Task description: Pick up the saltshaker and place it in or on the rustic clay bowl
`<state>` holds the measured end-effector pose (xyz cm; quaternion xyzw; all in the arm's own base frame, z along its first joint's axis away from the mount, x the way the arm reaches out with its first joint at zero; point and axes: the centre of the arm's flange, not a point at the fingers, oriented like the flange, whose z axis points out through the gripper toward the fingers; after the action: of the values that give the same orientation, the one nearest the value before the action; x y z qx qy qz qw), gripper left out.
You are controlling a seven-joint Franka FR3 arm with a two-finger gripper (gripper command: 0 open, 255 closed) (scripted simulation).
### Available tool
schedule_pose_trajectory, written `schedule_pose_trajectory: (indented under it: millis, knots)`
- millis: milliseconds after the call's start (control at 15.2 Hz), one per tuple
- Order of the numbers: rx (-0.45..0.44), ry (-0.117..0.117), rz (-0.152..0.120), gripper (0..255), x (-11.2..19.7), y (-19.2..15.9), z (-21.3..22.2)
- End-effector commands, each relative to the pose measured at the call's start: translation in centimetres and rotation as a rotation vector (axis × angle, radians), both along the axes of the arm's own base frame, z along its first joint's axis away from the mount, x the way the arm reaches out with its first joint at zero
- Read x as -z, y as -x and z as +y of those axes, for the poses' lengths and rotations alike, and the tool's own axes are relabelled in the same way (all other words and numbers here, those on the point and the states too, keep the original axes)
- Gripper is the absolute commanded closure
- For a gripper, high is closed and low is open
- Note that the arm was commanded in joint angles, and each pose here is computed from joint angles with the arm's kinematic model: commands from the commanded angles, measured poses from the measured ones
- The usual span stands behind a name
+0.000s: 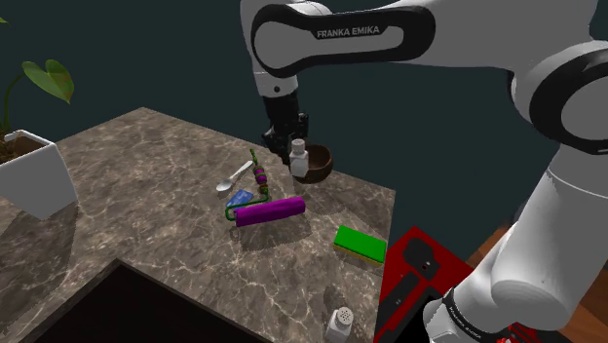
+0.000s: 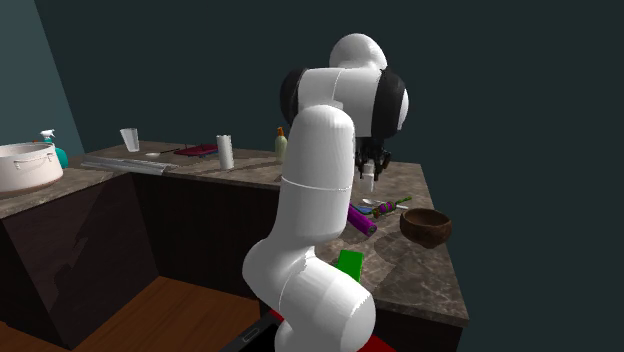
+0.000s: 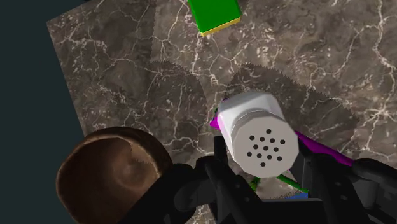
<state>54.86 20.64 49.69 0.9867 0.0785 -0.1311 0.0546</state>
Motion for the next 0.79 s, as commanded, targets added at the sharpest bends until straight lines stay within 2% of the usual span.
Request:
schedule_pose_trajectory:
  millis: [0,726]
  knots:
    - [-0.001,0.000,0.000,255,0.0,-1.5,-2.3]
    - [-0.001,0.000,0.000,255,-0.2,-9.7,-14.3]
